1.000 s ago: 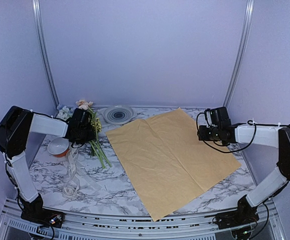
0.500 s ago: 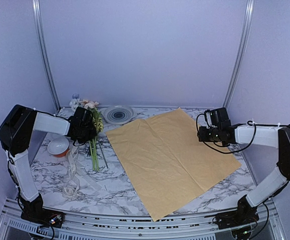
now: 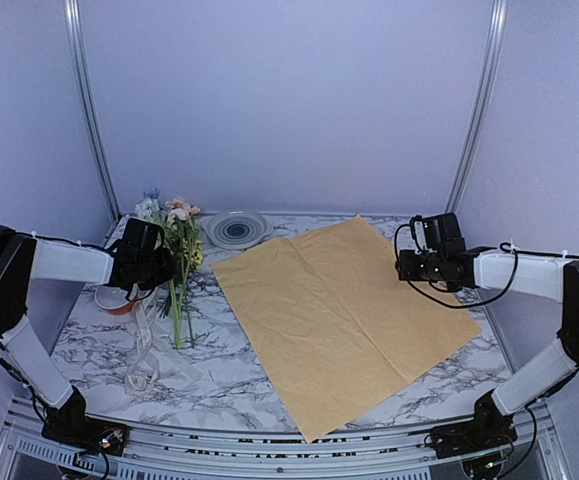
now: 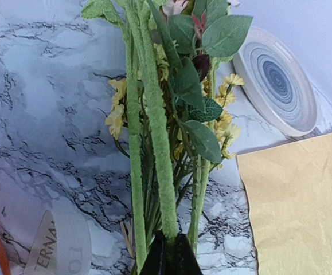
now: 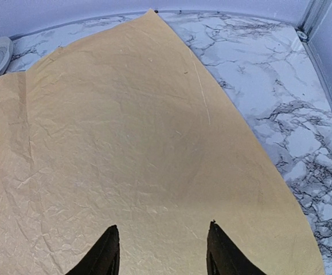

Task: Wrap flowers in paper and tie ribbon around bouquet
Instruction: Pick up the fake flower from the corner of the board, then pass from the left arm to the right

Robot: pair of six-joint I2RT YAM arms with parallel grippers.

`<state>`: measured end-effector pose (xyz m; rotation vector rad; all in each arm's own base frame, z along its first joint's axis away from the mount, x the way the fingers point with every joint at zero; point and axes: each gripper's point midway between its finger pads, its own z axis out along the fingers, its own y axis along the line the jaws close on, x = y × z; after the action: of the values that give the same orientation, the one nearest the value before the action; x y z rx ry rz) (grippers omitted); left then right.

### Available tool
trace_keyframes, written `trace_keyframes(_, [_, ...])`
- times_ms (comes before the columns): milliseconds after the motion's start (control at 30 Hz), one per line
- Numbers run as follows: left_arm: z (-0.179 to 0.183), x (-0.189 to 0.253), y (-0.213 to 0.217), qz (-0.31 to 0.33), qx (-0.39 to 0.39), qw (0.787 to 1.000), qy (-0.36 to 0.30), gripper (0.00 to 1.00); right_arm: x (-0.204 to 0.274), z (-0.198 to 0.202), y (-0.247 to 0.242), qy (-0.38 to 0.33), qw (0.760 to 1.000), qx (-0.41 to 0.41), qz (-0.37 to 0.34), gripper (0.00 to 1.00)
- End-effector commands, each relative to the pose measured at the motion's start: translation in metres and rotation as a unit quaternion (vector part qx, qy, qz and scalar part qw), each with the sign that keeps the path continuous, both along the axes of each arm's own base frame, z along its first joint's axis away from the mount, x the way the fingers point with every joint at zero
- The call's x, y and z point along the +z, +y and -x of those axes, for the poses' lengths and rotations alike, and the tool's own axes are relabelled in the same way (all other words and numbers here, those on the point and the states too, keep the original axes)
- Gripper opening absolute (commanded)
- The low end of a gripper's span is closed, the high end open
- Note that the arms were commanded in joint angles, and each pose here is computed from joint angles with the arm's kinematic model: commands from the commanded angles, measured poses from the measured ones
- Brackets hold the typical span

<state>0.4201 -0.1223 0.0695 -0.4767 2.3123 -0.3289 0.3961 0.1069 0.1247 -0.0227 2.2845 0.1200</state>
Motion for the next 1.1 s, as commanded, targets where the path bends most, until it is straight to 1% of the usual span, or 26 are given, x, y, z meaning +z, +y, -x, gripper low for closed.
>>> trace_keyframes(0, [-0.007,0.062,0.014,-0.016,0.016,0.995,-0.098,0.00,0.017,0.001,0.008,-0.016,1.000,0.014,-0.015,0.50])
trace_keyframes(100, [0.000,0.095,0.023,-0.047,0.020,0.988,-0.144,0.00,0.025,0.003,0.012,-0.023,0.999,0.025,-0.023,0.50])
trace_keyframes(200, [0.010,0.130,0.015,-0.060,-0.002,0.977,-0.205,0.00,0.036,0.005,0.028,-0.036,0.996,0.066,-0.048,0.50])
trace_keyframes(267, [0.016,0.149,0.005,-0.046,-0.023,0.969,-0.243,0.00,0.047,0.007,0.049,-0.051,0.990,0.108,-0.070,0.50])
trace_keyframes(333, [0.021,0.163,-0.009,-0.024,-0.047,0.963,-0.266,0.00,0.059,0.013,0.077,-0.063,0.983,0.156,-0.080,0.51])
trace_keyframes(400, [0.033,0.159,-0.036,0.012,-0.095,0.958,-0.270,0.00,0.070,0.023,0.118,-0.068,0.968,0.224,-0.091,0.51])
trace_keyframes(467, [0.047,0.162,-0.068,0.047,-0.146,0.943,-0.296,0.00,0.082,0.041,0.168,-0.073,0.941,0.306,-0.126,0.52])
trace_keyframes(533, [0.065,0.172,-0.098,0.065,-0.193,0.920,-0.335,0.00,0.099,0.066,0.223,-0.084,0.895,0.402,-0.173,0.52])
trace_keyframes(600, [0.077,0.187,-0.118,0.092,-0.216,0.900,-0.368,0.00,0.112,0.086,0.270,-0.083,0.850,0.475,-0.210,0.54])
trace_keyframes(667, [0.087,0.201,-0.135,0.119,-0.243,0.877,-0.397,0.00,0.128,0.107,0.307,-0.083,0.803,0.538,-0.241,0.58])
trace_keyframes(733, [0.107,0.210,-0.163,0.138,-0.289,0.851,-0.416,0.00,0.147,0.105,0.324,-0.081,0.783,0.548,-0.284,0.59])
trace_keyframes(767, [0.114,0.214,-0.171,0.145,-0.304,0.840,-0.424,0.00,0.157,0.100,0.328,-0.084,0.776,0.545,-0.305,0.62])
trace_keyframes(800, [0.119,0.215,-0.177,0.150,-0.314,0.835,-0.427,0.00,0.163,0.091,0.331,-0.087,0.781,0.529,-0.320,0.66])
trace_keyframes(833, [0.123,0.216,-0.182,0.156,-0.320,0.830,-0.429,0.00,0.168,0.085,0.333,-0.091,0.784,0.518,-0.329,0.69])
trace_keyframes(867, [0.127,0.215,-0.187,0.160,-0.329,0.826,-0.429,0.00,0.172,0.083,0.336,-0.097,0.782,0.516,-0.337,0.73])
trace_keyframes(933, [0.130,0.211,-0.198,0.163,-0.343,0.822,-0.424,0.00,0.181,0.083,0.343,-0.111,0.770,0.519,-0.355,0.81])
trace_keyframes(967, [0.132,0.209,-0.204,0.166,-0.351,0.820,-0.420,0.00,0.188,0.085,0.346,-0.124,0.761,0.523,-0.364,0.83])
trace_keyframes(1067, [0.139,0.205,-0.215,0.169,-0.367,0.813,-0.419,0.00,0.190,0.077,0.352,-0.128,0.761,0.517,-0.371,0.83])
